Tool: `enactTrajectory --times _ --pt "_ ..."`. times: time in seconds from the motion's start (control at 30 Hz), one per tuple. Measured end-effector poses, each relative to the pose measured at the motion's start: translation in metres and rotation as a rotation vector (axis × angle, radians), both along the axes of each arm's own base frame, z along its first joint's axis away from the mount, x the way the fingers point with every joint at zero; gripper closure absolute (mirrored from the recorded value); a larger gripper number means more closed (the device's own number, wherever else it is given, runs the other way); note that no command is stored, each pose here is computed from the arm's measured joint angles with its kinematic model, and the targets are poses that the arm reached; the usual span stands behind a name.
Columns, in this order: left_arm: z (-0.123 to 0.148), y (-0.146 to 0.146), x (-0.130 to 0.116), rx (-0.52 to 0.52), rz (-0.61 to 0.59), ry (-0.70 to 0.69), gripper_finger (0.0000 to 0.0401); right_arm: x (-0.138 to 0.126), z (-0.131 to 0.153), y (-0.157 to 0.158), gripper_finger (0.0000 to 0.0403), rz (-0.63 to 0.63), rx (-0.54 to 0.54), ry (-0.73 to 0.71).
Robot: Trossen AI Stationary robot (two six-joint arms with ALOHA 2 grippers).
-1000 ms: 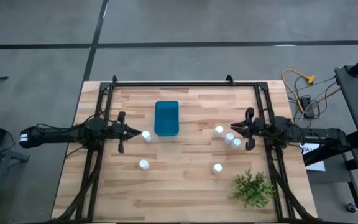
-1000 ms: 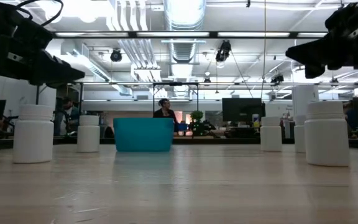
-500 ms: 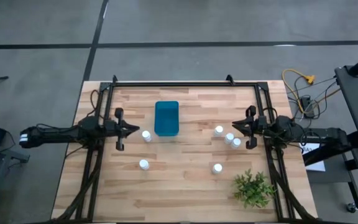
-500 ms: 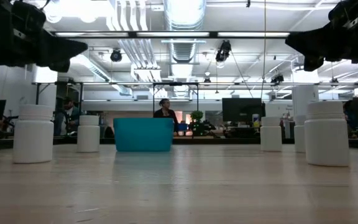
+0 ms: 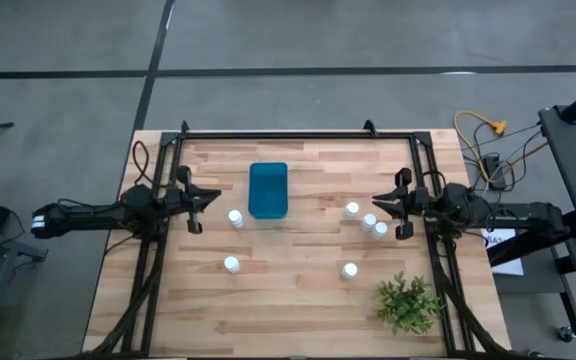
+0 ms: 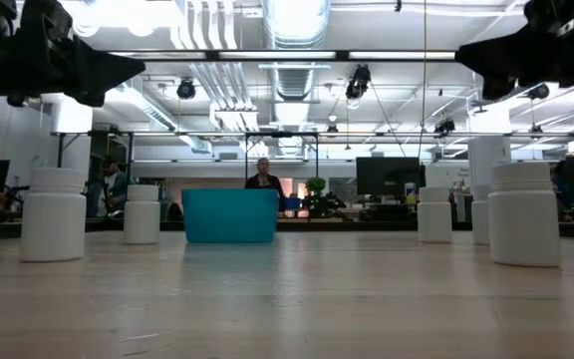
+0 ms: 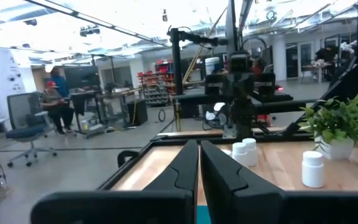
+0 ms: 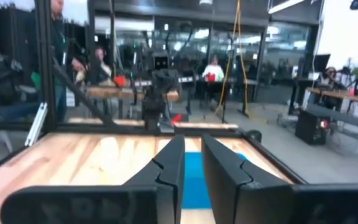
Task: Pick and place pill bottles into a basket
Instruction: Put the white medicine bottle into the blue bin
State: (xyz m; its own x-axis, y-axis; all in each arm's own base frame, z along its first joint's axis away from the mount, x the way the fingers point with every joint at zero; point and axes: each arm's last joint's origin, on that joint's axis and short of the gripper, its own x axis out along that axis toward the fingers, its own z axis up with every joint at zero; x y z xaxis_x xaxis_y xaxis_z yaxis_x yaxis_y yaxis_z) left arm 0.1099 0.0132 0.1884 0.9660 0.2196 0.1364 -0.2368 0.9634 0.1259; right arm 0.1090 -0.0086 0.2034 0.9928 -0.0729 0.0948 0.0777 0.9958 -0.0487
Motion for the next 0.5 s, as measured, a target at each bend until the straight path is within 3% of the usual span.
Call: enactTrajectory --times 0.3,0.5 --pt "0.009 0.0 -0.001 0.026 0.009 -0.024 0.04 -0.001 0.063 0.0 0.03 0.004 -0.055 0.377" --pt "0.01 0.0 -0.001 0.027 0.012 -0.023 0.04 0.002 0.09 0.0 0.026 0.016 -0.059 0.633"
